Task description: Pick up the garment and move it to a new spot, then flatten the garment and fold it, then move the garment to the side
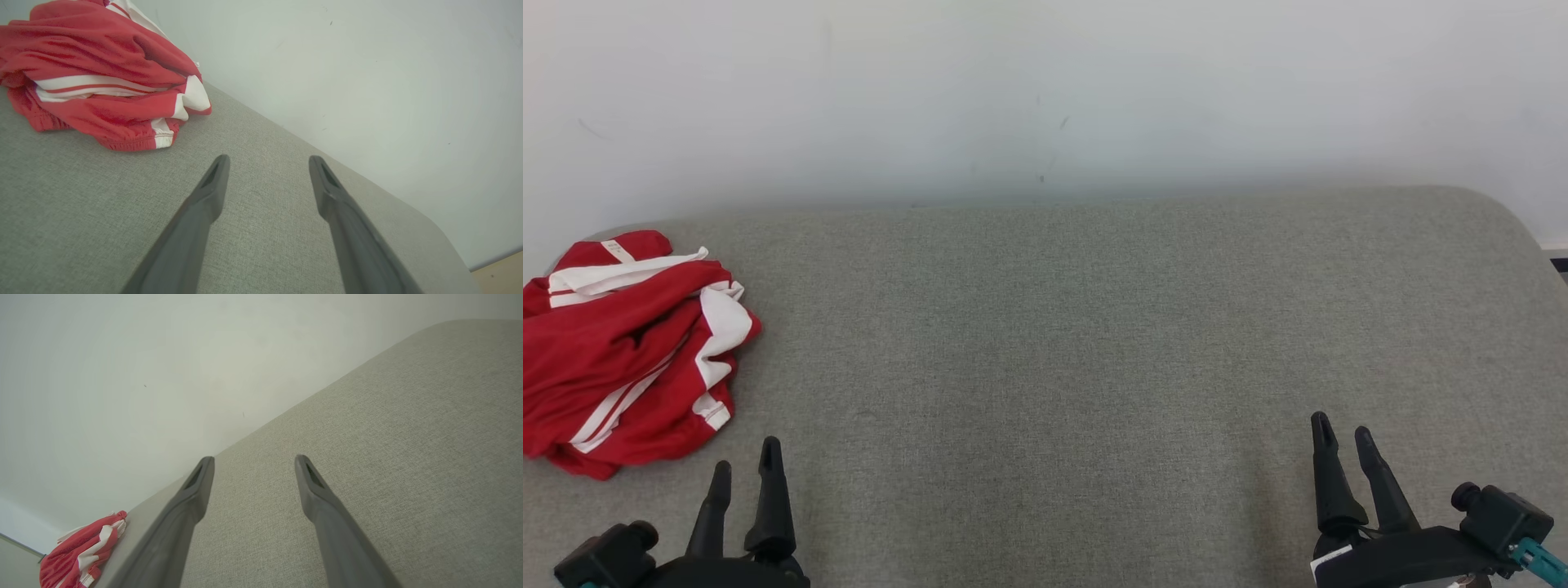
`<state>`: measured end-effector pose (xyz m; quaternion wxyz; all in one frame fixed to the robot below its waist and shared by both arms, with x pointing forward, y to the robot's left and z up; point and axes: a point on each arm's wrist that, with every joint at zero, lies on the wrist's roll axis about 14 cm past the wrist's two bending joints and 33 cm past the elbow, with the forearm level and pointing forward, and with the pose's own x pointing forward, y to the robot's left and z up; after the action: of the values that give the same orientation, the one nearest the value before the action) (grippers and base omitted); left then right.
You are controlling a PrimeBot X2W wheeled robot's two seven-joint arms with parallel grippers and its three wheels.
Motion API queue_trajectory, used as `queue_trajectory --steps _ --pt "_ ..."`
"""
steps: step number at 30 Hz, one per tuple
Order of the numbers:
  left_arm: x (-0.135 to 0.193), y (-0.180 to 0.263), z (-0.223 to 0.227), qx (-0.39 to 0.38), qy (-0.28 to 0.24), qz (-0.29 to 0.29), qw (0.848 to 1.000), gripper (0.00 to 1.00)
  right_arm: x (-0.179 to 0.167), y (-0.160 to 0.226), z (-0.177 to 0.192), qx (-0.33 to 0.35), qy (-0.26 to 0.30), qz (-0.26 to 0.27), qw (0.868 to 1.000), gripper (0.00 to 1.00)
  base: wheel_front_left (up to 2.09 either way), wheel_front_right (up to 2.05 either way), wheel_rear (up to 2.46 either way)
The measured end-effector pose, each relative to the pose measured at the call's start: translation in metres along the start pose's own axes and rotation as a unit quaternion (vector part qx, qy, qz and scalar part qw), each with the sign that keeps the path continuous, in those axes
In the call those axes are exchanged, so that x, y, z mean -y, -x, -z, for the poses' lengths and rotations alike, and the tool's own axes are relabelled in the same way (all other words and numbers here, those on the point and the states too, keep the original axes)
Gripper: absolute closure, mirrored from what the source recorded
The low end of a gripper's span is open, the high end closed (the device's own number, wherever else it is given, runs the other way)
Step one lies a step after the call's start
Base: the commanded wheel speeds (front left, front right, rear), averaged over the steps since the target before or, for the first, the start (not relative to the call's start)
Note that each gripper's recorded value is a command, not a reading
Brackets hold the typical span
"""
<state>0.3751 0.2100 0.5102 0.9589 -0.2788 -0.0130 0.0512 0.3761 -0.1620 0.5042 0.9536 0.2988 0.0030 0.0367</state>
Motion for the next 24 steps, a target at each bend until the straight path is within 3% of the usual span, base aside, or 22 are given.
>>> queue_trajectory --steps 24 --pt "0.009 0.002 -0.017 0.041 -0.135 0.024 0.99 0.0 -0.019 0.001 0.001 0.01 0.14 -0.04 0.989 0.0 0.0 0.0 0.0"
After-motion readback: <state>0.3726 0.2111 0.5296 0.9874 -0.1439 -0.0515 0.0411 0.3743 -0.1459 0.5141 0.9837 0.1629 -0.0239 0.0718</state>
